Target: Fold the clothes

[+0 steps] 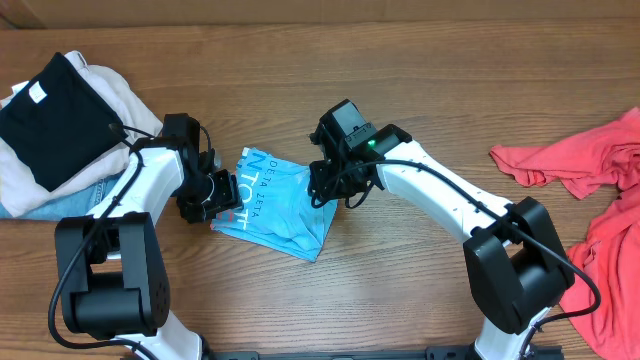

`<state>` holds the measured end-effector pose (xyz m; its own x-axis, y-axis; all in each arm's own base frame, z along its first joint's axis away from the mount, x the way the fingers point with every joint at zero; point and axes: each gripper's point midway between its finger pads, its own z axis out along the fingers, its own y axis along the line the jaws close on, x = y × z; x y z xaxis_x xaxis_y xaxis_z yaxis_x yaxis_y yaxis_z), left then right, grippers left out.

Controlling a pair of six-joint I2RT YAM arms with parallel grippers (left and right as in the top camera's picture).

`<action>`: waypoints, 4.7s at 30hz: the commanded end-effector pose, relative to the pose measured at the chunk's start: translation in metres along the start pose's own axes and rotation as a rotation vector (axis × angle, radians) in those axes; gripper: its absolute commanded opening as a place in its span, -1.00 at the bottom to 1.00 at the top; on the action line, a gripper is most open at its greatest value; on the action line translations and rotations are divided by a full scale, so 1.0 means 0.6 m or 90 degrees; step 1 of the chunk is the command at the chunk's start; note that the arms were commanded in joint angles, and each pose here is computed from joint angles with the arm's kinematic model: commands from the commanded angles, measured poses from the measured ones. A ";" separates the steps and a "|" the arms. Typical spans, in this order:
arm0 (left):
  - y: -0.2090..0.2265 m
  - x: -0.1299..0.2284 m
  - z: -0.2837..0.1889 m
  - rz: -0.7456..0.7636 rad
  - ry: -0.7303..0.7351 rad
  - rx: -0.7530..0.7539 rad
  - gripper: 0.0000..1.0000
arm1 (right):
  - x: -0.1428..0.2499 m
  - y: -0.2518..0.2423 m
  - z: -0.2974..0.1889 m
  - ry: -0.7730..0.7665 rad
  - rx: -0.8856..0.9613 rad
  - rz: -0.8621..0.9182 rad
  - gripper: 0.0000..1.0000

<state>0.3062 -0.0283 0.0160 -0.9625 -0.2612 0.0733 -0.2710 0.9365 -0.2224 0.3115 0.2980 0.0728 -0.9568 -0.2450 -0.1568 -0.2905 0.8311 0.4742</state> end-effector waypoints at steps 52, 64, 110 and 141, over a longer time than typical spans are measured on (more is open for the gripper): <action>0.008 0.023 0.001 0.007 0.030 -0.020 0.25 | 0.194 -0.015 -0.003 0.236 0.142 -0.010 -0.70; 0.038 0.065 -0.006 -0.015 0.092 -0.081 -0.21 | 0.198 -0.031 -0.009 0.240 0.177 -0.008 -0.89; -0.089 0.095 0.016 -0.065 -0.010 0.127 -0.10 | 0.064 0.015 -0.079 0.053 0.145 -0.078 -0.28; -0.097 0.125 0.014 -0.076 0.043 0.149 -0.15 | 0.065 0.015 -0.079 0.053 0.145 -0.078 -0.28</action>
<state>0.2526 -0.1071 0.0312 -0.9267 -0.3338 0.1725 -0.3755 0.8081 -0.4538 0.2664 0.2701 0.1015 -0.9180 -0.3867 -0.0881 -0.3962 0.8844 0.2469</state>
